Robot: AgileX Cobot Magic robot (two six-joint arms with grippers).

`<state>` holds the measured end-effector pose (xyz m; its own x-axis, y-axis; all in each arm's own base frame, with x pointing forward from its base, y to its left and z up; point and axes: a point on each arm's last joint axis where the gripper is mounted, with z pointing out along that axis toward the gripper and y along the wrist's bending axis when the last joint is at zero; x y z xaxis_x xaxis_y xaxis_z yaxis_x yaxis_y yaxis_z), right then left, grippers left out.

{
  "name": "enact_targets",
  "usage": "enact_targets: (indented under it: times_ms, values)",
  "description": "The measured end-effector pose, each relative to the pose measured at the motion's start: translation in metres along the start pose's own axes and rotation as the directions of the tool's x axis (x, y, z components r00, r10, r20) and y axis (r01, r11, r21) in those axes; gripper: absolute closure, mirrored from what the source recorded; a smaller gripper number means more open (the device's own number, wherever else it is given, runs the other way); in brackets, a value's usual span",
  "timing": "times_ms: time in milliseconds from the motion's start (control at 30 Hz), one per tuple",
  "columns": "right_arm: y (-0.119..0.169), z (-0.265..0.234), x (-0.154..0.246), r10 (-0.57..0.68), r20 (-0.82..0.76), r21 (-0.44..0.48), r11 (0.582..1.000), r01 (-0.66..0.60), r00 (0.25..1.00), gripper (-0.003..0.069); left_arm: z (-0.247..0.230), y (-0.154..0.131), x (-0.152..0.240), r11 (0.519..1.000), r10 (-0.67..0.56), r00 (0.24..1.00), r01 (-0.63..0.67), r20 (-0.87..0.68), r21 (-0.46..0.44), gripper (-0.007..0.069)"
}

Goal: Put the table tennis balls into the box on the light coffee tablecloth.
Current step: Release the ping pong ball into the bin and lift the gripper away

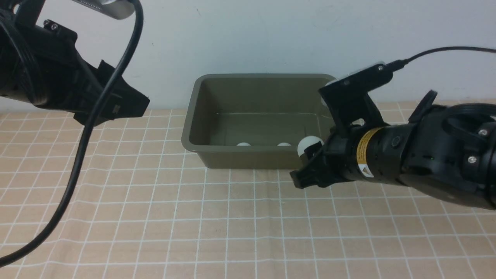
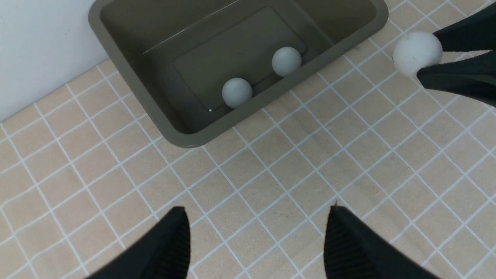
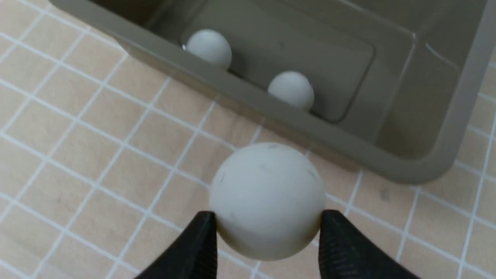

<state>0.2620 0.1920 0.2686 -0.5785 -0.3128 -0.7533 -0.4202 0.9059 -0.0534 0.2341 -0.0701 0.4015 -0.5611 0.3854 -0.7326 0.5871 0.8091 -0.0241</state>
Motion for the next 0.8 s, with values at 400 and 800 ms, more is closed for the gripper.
enact_targets:
  times_ms: [400,800]
  values:
    - [-0.035,0.029,-0.046,0.022,0.233,-0.038,0.999,-0.014,0.972,0.0346,0.0,0.0,0.0,1.0,0.0,1.0,0.0,0.0,0.0,0.0239]
    - [-0.051,0.083,-0.035,0.054,0.305,-0.158,0.987,-0.006,0.951,0.0346,0.0,0.0,0.0,1.0,0.0,1.0,0.0,0.0,0.0,0.0239]
